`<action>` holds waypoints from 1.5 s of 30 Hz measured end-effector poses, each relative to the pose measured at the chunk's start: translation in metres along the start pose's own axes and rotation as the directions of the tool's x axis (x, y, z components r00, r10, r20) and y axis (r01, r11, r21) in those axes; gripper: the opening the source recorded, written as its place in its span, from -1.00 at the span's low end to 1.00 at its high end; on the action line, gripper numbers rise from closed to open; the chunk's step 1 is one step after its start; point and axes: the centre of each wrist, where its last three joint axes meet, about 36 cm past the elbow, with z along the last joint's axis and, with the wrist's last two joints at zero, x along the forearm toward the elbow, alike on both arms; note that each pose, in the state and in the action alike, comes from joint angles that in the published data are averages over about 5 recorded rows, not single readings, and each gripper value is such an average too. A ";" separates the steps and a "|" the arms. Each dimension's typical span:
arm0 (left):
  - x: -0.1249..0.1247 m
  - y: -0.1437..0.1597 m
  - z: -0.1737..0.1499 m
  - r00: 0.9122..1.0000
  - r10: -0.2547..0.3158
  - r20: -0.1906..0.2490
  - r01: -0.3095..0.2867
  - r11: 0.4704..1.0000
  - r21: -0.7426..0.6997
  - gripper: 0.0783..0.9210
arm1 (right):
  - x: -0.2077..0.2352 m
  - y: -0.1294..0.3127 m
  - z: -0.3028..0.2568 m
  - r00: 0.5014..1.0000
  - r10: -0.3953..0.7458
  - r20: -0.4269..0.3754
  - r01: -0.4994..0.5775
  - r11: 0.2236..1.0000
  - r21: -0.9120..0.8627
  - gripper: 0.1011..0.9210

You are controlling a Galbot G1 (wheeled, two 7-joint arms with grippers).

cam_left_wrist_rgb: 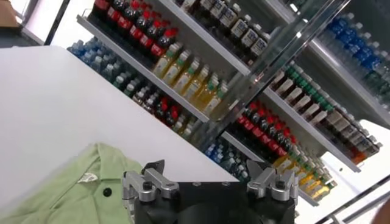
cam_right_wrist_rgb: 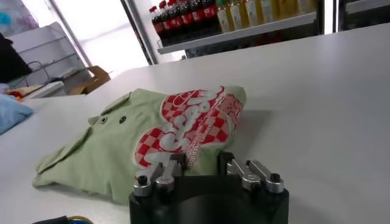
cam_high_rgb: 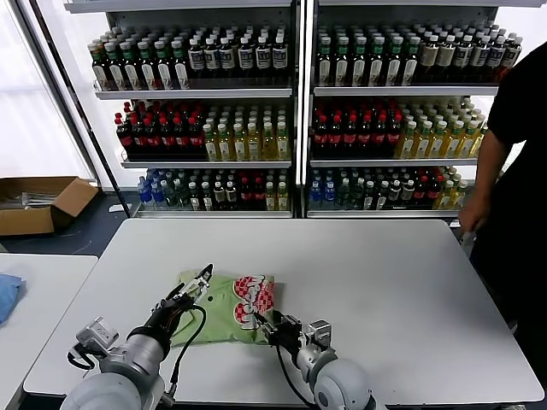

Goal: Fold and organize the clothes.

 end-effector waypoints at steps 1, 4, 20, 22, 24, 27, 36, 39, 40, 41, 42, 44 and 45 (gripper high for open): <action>0.001 0.000 0.000 1.000 0.000 0.000 0.000 1.000 -0.001 0.77 | 0.000 0.000 -0.001 1.000 0.000 -0.004 0.000 1.000 0.005 -0.33; 0.003 0.000 0.001 1.000 -0.001 0.002 0.001 1.000 -0.002 0.77 | 0.004 -0.002 -0.003 1.000 0.000 -0.011 0.000 1.000 0.027 -0.54; -0.002 -0.001 0.004 1.000 0.014 0.005 -0.014 1.000 -0.003 0.77 | 0.108 -0.080 -0.010 0.986 0.165 -0.026 -0.152 0.951 0.270 -0.93; -0.003 -0.001 0.005 1.000 0.016 0.004 -0.016 1.000 -0.001 0.77 | 0.118 -0.086 -0.010 0.982 0.186 -0.020 -0.173 0.942 0.289 -0.83; -0.004 -0.002 0.005 1.000 0.016 0.003 -0.016 1.000 -0.001 0.77 | 0.127 -0.091 -0.010 0.978 0.208 -0.003 -0.197 0.932 0.305 -0.71; -0.004 -0.001 0.006 1.000 0.012 0.003 -0.012 1.000 -0.004 0.77 | 0.138 -0.093 -0.011 0.972 0.232 0.040 -0.232 0.918 0.321 -0.50; 0.001 0.001 0.004 1.000 0.004 0.012 -0.003 1.000 -0.014 0.77 | 0.137 -0.068 -0.016 0.955 0.227 0.193 -0.280 0.904 0.324 0.13; 0.002 0.001 0.003 1.000 0.000 0.014 0.000 1.000 -0.016 0.77 | 0.122 -0.060 -0.015 0.953 0.214 0.212 -0.274 0.911 0.310 0.34; 0.002 0.002 0.004 1.000 -0.001 0.013 0.001 1.000 -0.016 0.77 | 0.116 -0.059 -0.014 0.954 0.213 0.212 -0.272 0.914 0.302 0.43; 0.002 0.002 0.004 1.000 -0.001 0.013 0.002 1.000 -0.015 0.77 | 0.109 -0.058 -0.012 0.954 0.215 0.210 -0.271 0.917 0.294 0.49; 0.002 0.002 0.005 1.000 -0.002 0.012 0.002 1.000 -0.015 0.77 | 0.103 -0.058 -0.010 0.954 0.219 0.205 -0.272 0.919 0.285 0.55; 0.003 0.002 0.007 1.000 -0.001 0.010 0.001 1.000 -0.014 0.77 | 0.090 -0.059 -0.006 0.953 0.237 0.187 -0.281 0.921 0.268 0.67; 0.003 0.003 0.007 1.000 -0.001 0.009 0.002 1.000 -0.014 0.77 | 0.085 -0.060 -0.003 0.953 0.248 0.176 -0.288 0.921 0.261 0.70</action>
